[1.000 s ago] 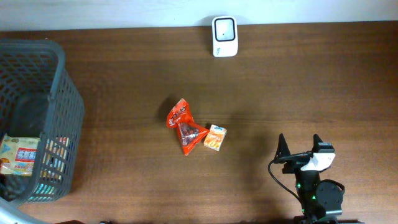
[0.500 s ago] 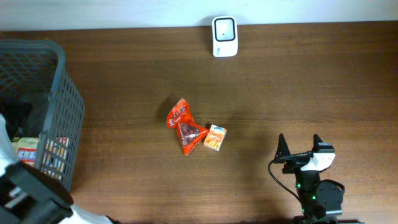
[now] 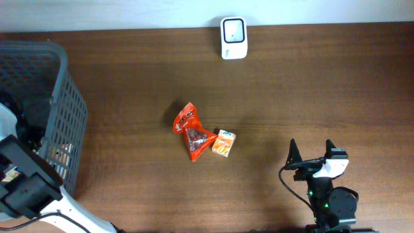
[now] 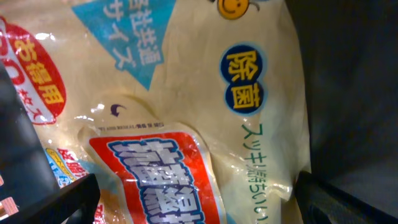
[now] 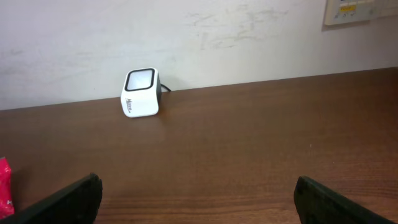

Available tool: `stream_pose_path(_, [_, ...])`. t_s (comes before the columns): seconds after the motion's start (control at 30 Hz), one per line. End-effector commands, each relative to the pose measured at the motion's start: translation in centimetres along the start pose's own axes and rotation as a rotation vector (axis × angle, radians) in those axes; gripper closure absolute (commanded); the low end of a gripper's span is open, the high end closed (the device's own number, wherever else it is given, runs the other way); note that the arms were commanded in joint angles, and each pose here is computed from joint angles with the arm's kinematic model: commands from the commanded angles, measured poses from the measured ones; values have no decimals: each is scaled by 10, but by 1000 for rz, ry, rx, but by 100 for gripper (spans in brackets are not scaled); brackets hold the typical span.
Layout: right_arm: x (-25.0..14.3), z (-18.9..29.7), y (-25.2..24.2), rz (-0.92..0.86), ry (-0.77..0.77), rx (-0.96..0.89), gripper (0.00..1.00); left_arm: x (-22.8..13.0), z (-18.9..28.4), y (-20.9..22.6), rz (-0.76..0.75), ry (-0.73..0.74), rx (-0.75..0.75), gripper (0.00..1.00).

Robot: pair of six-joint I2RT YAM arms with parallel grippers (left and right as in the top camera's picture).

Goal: Scan the item barcode

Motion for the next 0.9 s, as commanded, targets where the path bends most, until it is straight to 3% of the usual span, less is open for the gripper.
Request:
stream_pose_path(0.0, [-3,0,-3,3,6,-15,2,-16,-40,-1,-46,72,82,1])
stream_pose_path(0.03, [-3,0,-3,4,6,-15,2,-16,-40,-1,-47,73,83,0])
stream_pose_path(0.07, [-3,0,-3,3,6,-15,2,-16,-40,0,-48,74,84,8])
stream_pose_path(0.13, [-3,0,-3,3,6,-15,2,-17,-40,0,-76,78,83,41])
stream_pose_path(0.17, [-3,0,-3,3,6,-15,2,-19,-42,0,-81,85,86,18])
stream_pose_path(0.23, [-3,0,-3,3,6,-15,1,-22,-47,-1,-86,100,92,1])
stream_pose_path(0.27, [-3,0,-3,3,6,-15,2,-23,-50,-1,-90,108,98,1])
stream_pose_path(0.33, [-3,0,-3,3,6,-15,1,-32,-63,0,-108,146,128,13])
stream_pose_path(0.4, [-3,0,-3,3,6,-15,2,-33,-65,0,-111,153,134,67])
stream_pose_path(0.43, [-3,0,-3,3,6,-15,2,-34,-65,1,-112,155,136,100])
stream_pose_path(0.53, [-3,0,-3,3,6,-15,2,-29,-55,2,-114,159,139,100])
stream_pose_path(0.63, [-3,0,-3,3,6,-15,2,3,-3,-1,-90,110,96,100])
stream_pose_path(0.73, [-3,0,-3,3,6,-15,2,38,93,-8,-24,24,-106,100])
stream_pose_path(0.8, [-3,0,-3,3,6,-15,2,55,180,-2,19,-128,-275,100])
stream_pose_path(0.87, [-3,0,-3,3,6,-15,2,49,241,-1,-15,-220,-420,100])
Point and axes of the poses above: each gripper's point midway between its finger pads, its own z axis back along the fingers, its own y axis along the line the jaws close on, x = y × z, the point moved 1 cm from there along z, back along the fingers, and after that the axes turned 6 degrees about z, right-handed, at the moved point
